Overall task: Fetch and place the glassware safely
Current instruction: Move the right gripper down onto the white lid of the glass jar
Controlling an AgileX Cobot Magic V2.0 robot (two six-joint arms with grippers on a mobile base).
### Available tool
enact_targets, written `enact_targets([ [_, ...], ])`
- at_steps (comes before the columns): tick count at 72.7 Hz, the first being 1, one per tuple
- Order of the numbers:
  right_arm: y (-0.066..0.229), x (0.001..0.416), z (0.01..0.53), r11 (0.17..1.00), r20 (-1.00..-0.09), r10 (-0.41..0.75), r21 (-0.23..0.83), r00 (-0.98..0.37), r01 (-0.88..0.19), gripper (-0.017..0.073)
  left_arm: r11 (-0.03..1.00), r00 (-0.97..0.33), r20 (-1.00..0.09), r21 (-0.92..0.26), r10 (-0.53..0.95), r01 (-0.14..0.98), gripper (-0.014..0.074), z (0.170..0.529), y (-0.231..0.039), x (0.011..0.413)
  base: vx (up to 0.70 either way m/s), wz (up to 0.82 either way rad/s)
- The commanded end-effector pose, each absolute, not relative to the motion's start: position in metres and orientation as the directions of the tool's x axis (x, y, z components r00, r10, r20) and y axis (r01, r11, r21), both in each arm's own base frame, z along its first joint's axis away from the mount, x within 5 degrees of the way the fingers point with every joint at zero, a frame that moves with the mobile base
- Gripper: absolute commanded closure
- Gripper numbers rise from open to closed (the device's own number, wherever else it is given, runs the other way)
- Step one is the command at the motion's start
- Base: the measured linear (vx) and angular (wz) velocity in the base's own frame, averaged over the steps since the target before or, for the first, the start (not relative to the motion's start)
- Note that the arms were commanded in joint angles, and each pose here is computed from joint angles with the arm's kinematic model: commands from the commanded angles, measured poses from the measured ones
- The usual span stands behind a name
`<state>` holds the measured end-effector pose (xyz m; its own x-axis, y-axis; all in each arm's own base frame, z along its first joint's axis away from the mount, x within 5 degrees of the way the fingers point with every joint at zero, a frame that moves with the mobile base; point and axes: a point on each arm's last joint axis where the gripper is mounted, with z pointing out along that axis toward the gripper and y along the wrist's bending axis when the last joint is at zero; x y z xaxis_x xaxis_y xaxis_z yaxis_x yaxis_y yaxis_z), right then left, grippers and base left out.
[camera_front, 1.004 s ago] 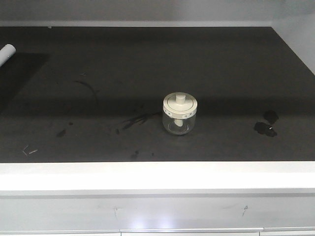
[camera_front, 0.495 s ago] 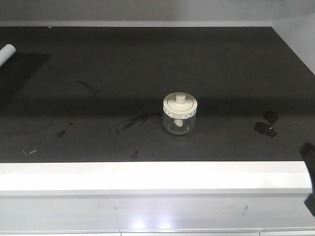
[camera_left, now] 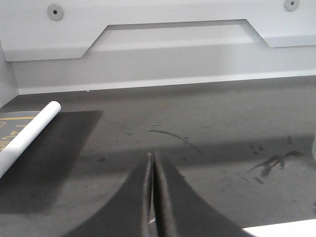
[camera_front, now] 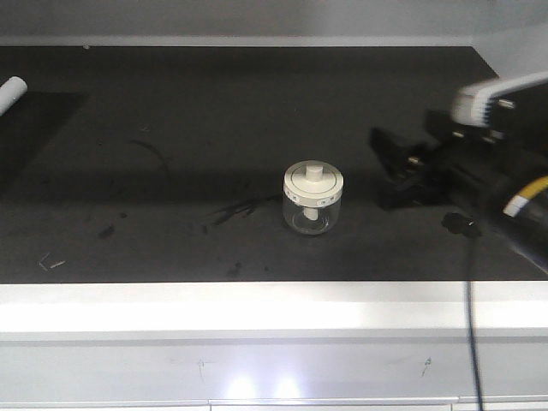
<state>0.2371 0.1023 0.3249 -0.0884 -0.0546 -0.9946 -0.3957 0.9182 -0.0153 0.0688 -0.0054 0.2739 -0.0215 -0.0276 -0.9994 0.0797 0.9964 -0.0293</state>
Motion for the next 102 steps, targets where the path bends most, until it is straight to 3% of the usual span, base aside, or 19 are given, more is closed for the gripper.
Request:
enact_targets([
  [1,0.122,0.256,0.346,0.898,-0.997,-0.059,-0.071,0.041,-0.435,0.0085,0.995,0.07,-0.996,-0.042,-0.048,0.086,0.0601,0.289,-0.006,0.068,0.0,0.0],
  [25,0.156,0.313,0.305,0.89,-0.999,0.025,0.041,-0.041,-0.455,0.0085,0.995,0.07,-0.996,-0.042,-0.048,0.086,0.0601,0.289,-0.006,0.068,0.0,0.0],
  [53,0.167,0.336,0.253,0.889,-0.993,-0.012,0.042,-0.115,-0.455,0.01,0.995,0.07,-0.996,-0.042,-0.048,0.086,0.0601,0.289,-0.006,0.068,0.0,0.0],
  [67,0.169,0.34,0.239,0.89,-0.988,-0.03,0.042,-0.15,-0.454,0.0233,0.995,0.07,-0.996,-0.042,-0.048,0.086,0.0601,0.289,-0.006,0.068,0.0,0.0],
  [87,0.169,0.339,0.234,0.891,-0.984,-0.042,0.041,-0.174,-0.453,0.0575,0.995,0.07,-0.996,-0.042,-0.048,0.086,0.0601,0.289,-0.006,0.068,0.0,0.0],
  [102,0.169,0.339,0.236,0.89,-0.985,-0.044,0.037,-0.167,-0.454,0.0567,0.995,0.07,-0.996,-0.042,-0.048,0.086,0.0601,0.289,-0.006,0.068,0.0,0.0],
])
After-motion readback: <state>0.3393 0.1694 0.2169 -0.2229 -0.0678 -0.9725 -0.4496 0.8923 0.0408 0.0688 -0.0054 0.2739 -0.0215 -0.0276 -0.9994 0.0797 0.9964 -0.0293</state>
